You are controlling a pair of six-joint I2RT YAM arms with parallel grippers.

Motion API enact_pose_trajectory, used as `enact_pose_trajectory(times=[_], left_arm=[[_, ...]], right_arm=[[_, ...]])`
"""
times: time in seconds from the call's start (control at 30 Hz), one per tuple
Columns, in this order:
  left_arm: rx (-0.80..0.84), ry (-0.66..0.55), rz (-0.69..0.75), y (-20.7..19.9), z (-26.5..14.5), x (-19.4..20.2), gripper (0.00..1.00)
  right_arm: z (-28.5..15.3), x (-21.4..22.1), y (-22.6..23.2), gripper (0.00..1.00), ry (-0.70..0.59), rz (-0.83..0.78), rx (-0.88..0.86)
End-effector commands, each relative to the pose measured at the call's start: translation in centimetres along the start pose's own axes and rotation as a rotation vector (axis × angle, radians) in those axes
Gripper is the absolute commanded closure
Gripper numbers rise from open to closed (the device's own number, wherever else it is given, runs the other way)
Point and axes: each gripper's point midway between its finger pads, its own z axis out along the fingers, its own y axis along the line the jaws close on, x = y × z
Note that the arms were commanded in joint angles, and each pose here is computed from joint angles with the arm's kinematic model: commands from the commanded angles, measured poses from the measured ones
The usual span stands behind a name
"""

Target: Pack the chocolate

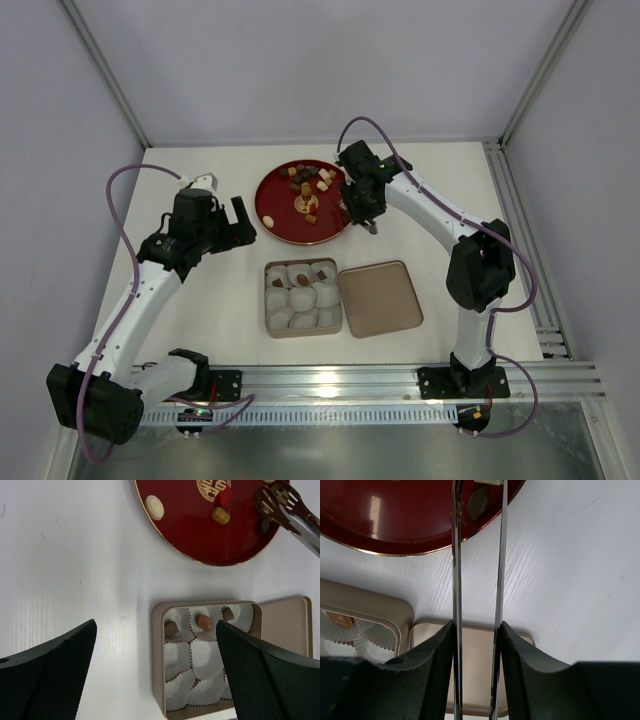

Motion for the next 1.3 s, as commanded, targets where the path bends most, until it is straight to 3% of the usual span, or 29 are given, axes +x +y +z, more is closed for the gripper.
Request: enact_pose_trajectory(times=[0.0, 1.27], left_arm=[[0.015, -0.026, -0.013, -0.2, 0.1, -0.7, 0.00], [0.020, -0.032, -0.011, -0.4, 0.0, -0.8, 0.00]], right_arm=[[-3.5, -2.5, 0.1, 0.58, -0.113, 0.006, -0.006], [-2.0, -1.7, 0.4, 0.58, -0.045, 0.002, 0.008]])
